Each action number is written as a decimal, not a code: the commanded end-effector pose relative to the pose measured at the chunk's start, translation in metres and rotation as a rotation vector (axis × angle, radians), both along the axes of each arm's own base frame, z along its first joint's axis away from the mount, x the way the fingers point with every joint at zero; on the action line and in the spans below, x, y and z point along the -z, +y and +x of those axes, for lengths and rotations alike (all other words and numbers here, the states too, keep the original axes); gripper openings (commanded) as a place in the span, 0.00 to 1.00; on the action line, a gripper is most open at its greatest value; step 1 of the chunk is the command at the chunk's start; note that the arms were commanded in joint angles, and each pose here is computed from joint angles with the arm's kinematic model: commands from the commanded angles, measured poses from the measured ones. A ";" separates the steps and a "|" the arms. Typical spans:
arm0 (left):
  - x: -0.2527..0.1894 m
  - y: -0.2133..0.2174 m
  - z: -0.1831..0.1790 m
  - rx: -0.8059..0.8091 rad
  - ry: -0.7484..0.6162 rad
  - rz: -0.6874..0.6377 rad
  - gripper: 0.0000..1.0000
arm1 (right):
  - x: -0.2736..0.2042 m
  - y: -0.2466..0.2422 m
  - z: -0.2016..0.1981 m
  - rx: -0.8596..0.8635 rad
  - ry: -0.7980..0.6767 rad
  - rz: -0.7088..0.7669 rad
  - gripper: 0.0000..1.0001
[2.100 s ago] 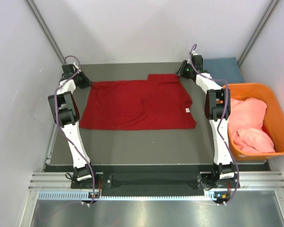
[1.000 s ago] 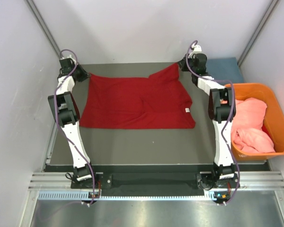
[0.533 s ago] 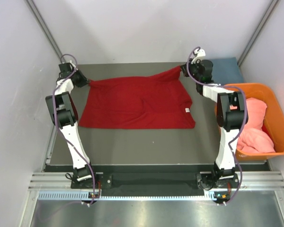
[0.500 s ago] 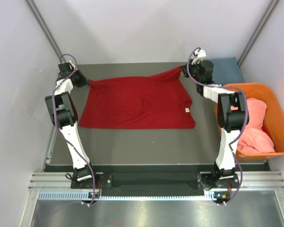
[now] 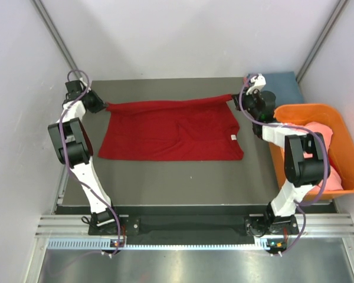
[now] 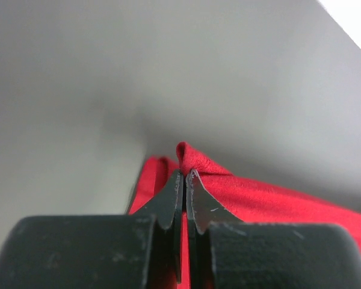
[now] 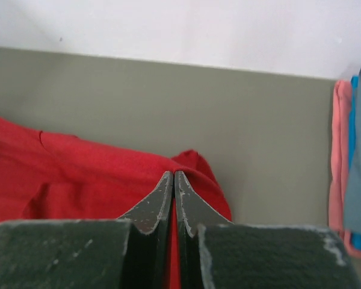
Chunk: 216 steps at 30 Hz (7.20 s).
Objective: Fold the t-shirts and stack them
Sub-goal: Fold the tshirt
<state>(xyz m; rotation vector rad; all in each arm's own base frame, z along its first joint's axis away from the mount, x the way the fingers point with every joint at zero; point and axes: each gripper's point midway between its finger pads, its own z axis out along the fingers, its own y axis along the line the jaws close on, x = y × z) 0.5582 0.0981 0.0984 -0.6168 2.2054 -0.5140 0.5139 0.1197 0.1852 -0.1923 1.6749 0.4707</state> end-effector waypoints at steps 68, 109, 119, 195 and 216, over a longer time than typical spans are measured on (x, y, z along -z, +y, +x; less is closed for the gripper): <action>-0.029 0.008 -0.104 -0.208 0.147 0.115 0.27 | 0.061 0.024 -0.161 0.039 0.549 -0.046 0.29; 0.040 -0.060 -0.103 -0.109 0.311 0.170 0.19 | 0.117 0.234 -0.108 -0.352 0.569 -0.226 0.20; 0.036 -0.032 -0.117 -0.193 0.358 0.289 0.19 | 0.115 0.232 -0.115 -0.359 0.580 -0.239 0.20; 0.003 0.003 -0.112 -0.103 0.413 0.309 0.33 | 0.072 0.210 -0.095 -0.263 0.524 -0.207 0.25; -0.013 -0.040 -0.126 -0.084 0.260 0.050 0.32 | 0.111 0.031 -0.130 -0.250 0.817 -0.450 0.36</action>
